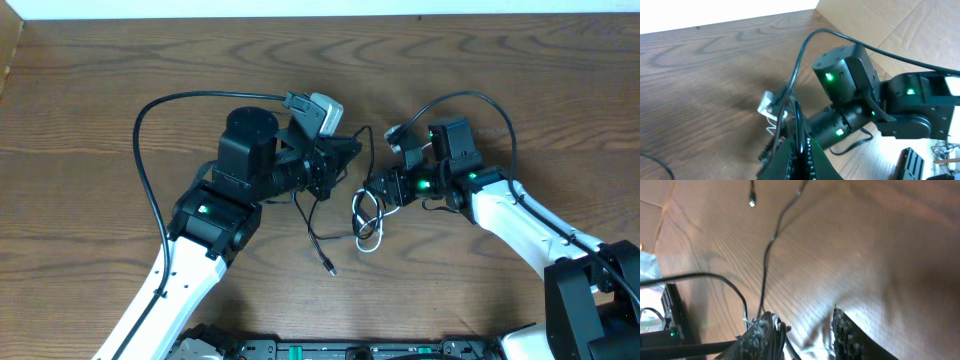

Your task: Untangle cables

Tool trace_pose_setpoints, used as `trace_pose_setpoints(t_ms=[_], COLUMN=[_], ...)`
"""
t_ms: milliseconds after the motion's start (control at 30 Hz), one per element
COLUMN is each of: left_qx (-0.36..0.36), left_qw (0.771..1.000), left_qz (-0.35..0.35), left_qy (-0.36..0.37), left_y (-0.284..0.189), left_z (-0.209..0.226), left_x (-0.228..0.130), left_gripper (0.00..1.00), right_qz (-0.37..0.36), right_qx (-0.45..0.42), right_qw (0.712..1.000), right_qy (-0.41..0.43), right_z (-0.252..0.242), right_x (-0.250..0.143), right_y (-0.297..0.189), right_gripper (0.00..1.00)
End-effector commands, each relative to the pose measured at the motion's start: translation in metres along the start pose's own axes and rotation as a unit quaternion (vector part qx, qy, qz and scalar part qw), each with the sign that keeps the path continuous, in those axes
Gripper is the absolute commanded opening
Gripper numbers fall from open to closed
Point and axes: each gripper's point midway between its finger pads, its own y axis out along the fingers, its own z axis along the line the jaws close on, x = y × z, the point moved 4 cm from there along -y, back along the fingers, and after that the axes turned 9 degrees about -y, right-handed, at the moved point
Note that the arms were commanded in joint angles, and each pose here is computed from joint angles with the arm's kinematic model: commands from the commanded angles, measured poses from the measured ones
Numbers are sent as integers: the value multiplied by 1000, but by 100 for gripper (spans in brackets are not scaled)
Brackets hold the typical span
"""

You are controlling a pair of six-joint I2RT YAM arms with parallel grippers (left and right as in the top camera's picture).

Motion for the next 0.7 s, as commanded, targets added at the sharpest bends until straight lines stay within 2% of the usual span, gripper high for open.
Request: trace_pose_setpoints(t_ms=[0,267,500,667], left_qx=[6,28,67,75], left_qw=[1000,999,998,997], left_qz=[-8,-15,-12,-11], left_qy=[12,12,3,1], left_y=[0,0,-1,-1], left_z=[0,6,17,20], left_x=[4,6,3,2], left_gripper=[7,7,7,8], right_qz=[23,45,39,38], right_qx=[-11,0,76,122], right_qw=[1000,999,996,991], right_qy=[10,28,28,32], right_z=[-2,1,21,33], right_x=[-9,-19,-16,-16], right_y=[2,2,0,-2], right_gripper=[33,29,34,34])
